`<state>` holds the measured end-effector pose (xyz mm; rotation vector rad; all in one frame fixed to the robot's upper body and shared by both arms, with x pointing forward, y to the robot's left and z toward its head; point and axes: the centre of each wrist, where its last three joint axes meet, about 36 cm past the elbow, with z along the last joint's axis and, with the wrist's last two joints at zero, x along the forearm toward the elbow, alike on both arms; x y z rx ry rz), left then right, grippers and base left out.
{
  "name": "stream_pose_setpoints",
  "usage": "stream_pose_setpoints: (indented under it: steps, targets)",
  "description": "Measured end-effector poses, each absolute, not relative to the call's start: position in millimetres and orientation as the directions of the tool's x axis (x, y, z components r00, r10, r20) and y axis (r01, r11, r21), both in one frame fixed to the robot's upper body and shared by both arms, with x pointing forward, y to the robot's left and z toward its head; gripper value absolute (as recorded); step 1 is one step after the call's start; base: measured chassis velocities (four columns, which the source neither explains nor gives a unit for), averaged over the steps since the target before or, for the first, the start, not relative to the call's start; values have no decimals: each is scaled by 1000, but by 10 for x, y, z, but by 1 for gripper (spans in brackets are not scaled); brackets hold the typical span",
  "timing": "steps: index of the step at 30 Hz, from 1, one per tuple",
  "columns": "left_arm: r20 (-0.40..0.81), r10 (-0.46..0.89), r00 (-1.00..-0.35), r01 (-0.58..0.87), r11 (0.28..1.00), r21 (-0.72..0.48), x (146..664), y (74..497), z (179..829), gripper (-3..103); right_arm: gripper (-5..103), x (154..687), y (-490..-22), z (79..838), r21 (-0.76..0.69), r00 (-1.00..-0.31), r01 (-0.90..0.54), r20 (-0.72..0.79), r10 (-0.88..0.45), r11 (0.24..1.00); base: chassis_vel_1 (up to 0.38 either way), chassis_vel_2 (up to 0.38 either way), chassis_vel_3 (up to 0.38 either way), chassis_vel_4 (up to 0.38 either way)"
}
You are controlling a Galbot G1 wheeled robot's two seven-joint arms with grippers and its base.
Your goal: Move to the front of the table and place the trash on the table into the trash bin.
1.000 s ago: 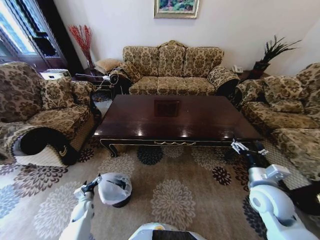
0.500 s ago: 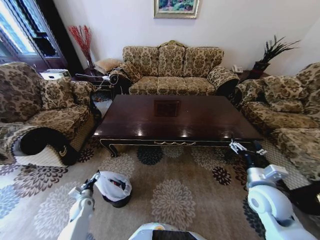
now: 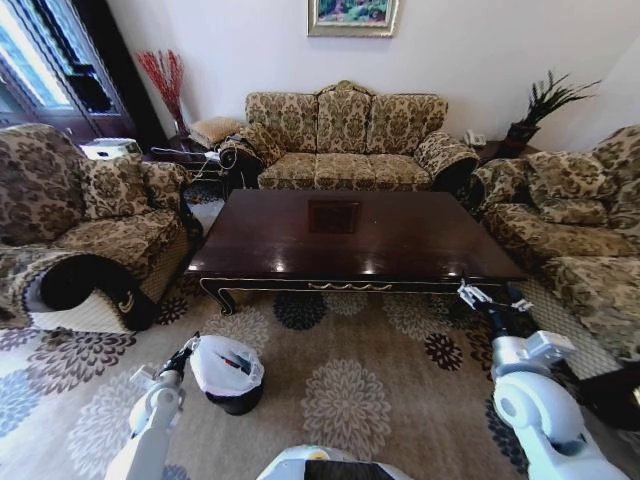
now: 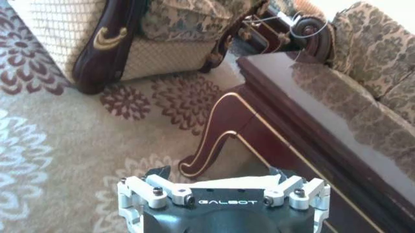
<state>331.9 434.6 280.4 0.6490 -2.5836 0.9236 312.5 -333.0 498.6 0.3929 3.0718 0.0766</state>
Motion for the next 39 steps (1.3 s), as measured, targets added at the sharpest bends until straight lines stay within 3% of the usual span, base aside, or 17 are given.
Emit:
stream_pose_setpoints:
  steps: [8,16,20,24,28,29,32,39]
  targets:
    - [453,-312,-835,-519,722,-458,3315,4352,2676,100,100,3123,-3253,4936,52,-970,241,-30,243,969,0,0,0,0]
    - [559,-285,-779,-585,651,-483,3227,4284,2437,100,100,3113,-3186,4949,46,-972,230,-35,232,972,0,0,0,0]
    - [542,-294,-787,-583,640,-501,3212,4257,2489,100,100,3093,-3164,4941,42,-972,230,-33,231,972,0,0,0,0]
    - [474,-339,-813,-560,680,-474,3245,4280,2594,100,100,3081,-3141,4918,36,-973,229,-32,230,973,0,0,0,0]
    - [265,-356,-896,-432,835,-340,3253,4343,2771,100,100,3076,-3106,4924,35,-974,222,-37,223,974,0,0,0,0]
    - [265,-356,-896,-432,835,-340,3253,4343,2771,100,100,3076,-3106,4924,35,-974,222,-37,223,974,0,0,0,0]
    - [152,-283,-947,-318,888,-331,3276,4259,3292,100,100,3053,-3124,4972,9,-979,198,-40,198,980,0,0,0,0]
    - [37,-109,-993,-116,939,-324,3225,3759,4351,100,100,2883,-3259,5142,-107,-997,76,-18,75,991,0,0,0,0]
